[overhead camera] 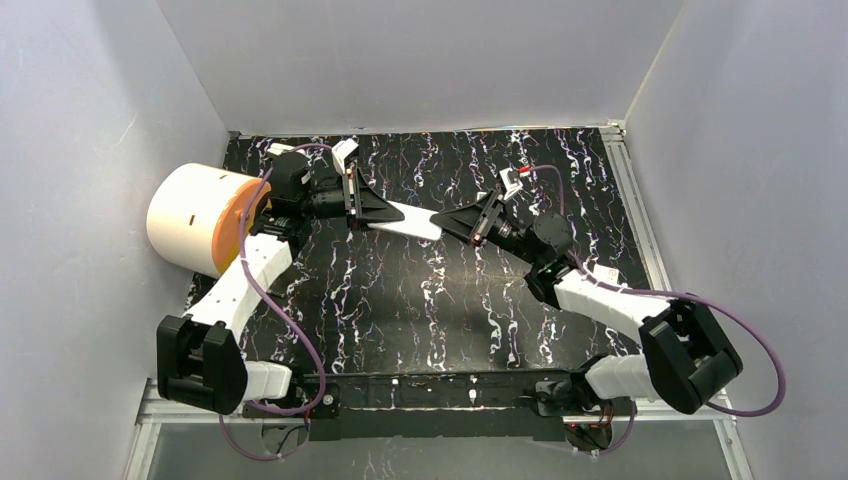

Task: Load the batteries into the remote control

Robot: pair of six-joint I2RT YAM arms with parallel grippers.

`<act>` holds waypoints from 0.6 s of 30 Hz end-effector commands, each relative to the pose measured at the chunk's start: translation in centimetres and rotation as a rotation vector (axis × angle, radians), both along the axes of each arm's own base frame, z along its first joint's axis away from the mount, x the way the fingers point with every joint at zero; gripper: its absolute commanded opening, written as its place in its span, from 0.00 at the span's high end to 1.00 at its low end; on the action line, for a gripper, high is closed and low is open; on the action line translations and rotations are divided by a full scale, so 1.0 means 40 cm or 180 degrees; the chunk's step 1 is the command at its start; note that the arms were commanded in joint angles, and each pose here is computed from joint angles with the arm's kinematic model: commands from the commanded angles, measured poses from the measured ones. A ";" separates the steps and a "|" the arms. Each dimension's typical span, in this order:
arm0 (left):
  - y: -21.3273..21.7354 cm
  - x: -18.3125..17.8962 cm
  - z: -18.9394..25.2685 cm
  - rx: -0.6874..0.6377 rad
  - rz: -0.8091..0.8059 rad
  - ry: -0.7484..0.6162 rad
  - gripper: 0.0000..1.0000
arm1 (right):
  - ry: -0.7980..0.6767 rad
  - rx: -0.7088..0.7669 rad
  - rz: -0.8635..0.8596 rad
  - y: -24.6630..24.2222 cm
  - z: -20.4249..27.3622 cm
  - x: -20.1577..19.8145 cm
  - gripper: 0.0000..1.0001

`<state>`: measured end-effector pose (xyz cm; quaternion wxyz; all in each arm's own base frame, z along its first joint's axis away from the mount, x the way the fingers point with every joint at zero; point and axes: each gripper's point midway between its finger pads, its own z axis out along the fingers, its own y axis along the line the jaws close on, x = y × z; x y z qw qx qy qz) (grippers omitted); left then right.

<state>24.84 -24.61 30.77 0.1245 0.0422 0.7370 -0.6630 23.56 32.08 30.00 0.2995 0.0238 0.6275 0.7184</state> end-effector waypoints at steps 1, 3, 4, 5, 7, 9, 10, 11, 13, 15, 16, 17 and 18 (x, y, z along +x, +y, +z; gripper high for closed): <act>-0.045 -0.074 0.014 -0.0047 -0.0268 -0.0231 1.00 | -0.0316 0.0157 0.0237 0.074 0.071 -0.038 0.79; -0.052 -0.075 -0.003 -0.0021 -0.0263 -0.0219 1.00 | -0.0331 0.0159 0.0282 0.096 0.076 -0.042 0.80; -0.054 -0.073 -0.010 -0.0006 -0.0242 -0.0201 1.00 | -0.0338 0.0149 0.0308 0.108 0.077 -0.044 0.81; -0.059 -0.073 -0.017 0.0006 -0.0244 -0.0189 1.00 | -0.0339 0.0136 0.0329 0.119 0.078 -0.046 0.81; -0.070 -0.072 -0.026 0.0031 -0.0234 -0.0201 1.00 | -0.0350 0.0119 0.0367 0.139 0.079 -0.053 0.83; -0.073 -0.062 -0.033 0.0063 -0.0156 -0.0209 1.00 | -0.0361 0.0108 0.0364 0.148 0.081 -0.055 0.85; -0.071 -0.057 -0.034 0.0082 -0.0128 -0.0248 1.00 | -0.0361 0.0107 0.0318 0.145 0.082 -0.052 0.86; -0.068 -0.051 -0.036 0.0121 -0.0079 -0.0263 1.00 | -0.0355 0.0089 0.0266 0.140 0.080 -0.048 0.86; -0.061 -0.040 -0.031 0.0171 0.0008 -0.0344 1.00 | -0.0386 -0.0006 0.0152 0.127 0.078 -0.040 0.86; -0.050 -0.027 -0.022 0.0183 0.0072 -0.0401 1.00 | -0.0389 -0.0155 0.0065 0.111 0.069 -0.028 0.85; -0.045 -0.024 -0.019 0.0179 0.0077 -0.0413 1.00 | -0.0388 -0.0195 0.0029 0.098 0.067 -0.023 0.82; -0.040 -0.021 -0.013 0.0170 0.0073 -0.0428 1.00 | -0.0381 -0.0216 -0.0002 0.084 0.065 -0.020 0.76; -0.034 -0.020 -0.011 0.0161 0.0063 -0.0428 1.00 | -0.0395 -0.0212 -0.0046 0.067 0.067 -0.015 0.70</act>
